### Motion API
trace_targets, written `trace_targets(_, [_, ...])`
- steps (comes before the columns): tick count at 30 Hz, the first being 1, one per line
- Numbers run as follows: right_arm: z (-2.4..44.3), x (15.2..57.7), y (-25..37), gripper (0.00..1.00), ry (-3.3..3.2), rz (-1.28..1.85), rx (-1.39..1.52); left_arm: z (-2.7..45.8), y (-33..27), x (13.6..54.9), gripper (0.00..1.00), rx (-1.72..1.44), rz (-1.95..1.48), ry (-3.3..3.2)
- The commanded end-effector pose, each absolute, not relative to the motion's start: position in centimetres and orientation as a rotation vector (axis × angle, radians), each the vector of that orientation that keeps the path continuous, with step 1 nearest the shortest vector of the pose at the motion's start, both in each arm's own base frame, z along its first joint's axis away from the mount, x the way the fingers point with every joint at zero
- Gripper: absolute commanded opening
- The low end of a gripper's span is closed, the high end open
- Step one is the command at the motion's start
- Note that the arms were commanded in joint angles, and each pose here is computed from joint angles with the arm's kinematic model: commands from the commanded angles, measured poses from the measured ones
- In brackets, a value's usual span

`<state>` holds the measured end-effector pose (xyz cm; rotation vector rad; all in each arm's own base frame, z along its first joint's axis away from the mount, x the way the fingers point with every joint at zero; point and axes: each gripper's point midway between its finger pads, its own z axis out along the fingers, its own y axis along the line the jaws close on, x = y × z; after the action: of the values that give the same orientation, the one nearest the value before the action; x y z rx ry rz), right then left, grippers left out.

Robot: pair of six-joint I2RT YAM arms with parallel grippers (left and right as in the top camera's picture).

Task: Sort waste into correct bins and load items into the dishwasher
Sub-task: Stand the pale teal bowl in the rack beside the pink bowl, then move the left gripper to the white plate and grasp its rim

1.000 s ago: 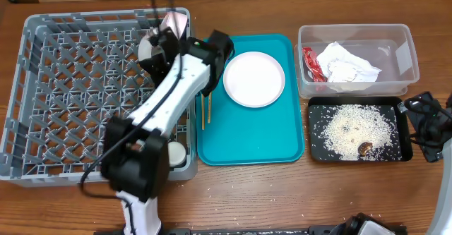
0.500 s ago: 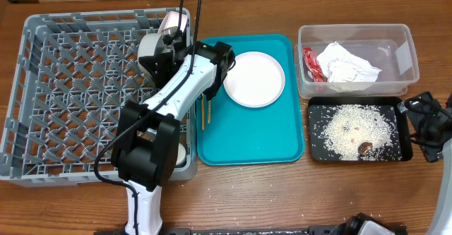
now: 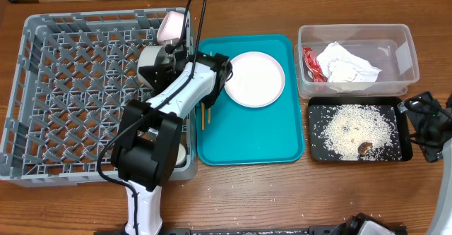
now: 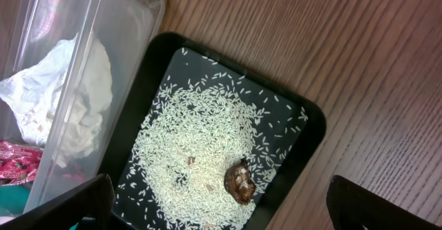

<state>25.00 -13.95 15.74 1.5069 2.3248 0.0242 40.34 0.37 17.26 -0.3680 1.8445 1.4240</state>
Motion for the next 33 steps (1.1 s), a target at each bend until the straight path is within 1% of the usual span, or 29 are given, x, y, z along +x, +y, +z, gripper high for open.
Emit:
trace_targets(1, [16.2, 25.3, -14.2, 1.0, 2.311, 0.024, 1.493, 16.4, 0.9, 40.1, 0.04, -0.385, 1.428, 1.858])
trace_targets(7, [16.2, 25.3, -14.2, 1.0, 2.311, 0.024, 1.493, 15.5, 0.5, 40.0, 0.04, -0.413, 1.389, 1.907])
trace_targets(12, [16.2, 25.3, -14.2, 1.0, 2.311, 0.024, 1.493, 13.4, -0.2, 39.3, 0.09, -0.44, 1.334, 2.044])
trace_targets(15, [16.2, 25.3, -14.2, 1.0, 2.311, 0.024, 1.493, 12.6, -0.7, 38.9, 0.1, -0.451, 1.305, 2.093])
trace_targets(16, [16.2, 25.3, -14.2, 1.0, 2.311, 0.024, 1.493, 12.5, -0.9, 38.8, 0.17, -0.448, 1.299, 2.106])
trace_targets(17, [16.2, 25.3, -14.2, 1.0, 2.311, 0.024, 1.493, 12.4, -1.0, 38.8, 0.2, -0.442, 1.297, 2.115])
trace_targets(18, [16.2, 25.3, -14.2, 1.0, 2.311, 0.024, 1.493, 12.3, -1.2, 38.8, 0.25, -0.426, 1.3, 2.127])
trace_targets(19, [16.2, 25.3, -14.2, 1.0, 2.311, 0.024, 1.493, 12.3, -1.3, 38.8, 0.39, -0.421, 1.3, 2.129])
trace_targets(20, [16.2, 25.3, -14.2, 1.0, 2.311, 0.024, 1.493, 12.3, -1.5, 38.8, 0.59, -0.415, 1.298, 2.129])
trace_targets(24, [16.2, 25.3, -14.2, 1.0, 2.311, 0.024, 1.493, 12.4, -1.8, 39.0, 0.74, -0.413, 1.279, 2.156])
trace_targets(28, [16.2, 25.3, -14.2, 1.0, 2.311, 0.024, 1.493, 12.6, -2.7, 39.8, 0.81, -0.432, 1.21, 2.221])
trace_targets(29, [16.2, 25.3, -14.2, 1.0, 2.311, 0.024, 1.493, 12.8, -3.4, 40.3, 0.85, -0.434, 1.161, 2.265])
trace_targets(33, [16.2, 25.3, -14.2, 1.0, 2.311, 0.024, 1.493, 13.6, -5.4, 41.7, 0.93, -0.405, 1.02, 2.381])
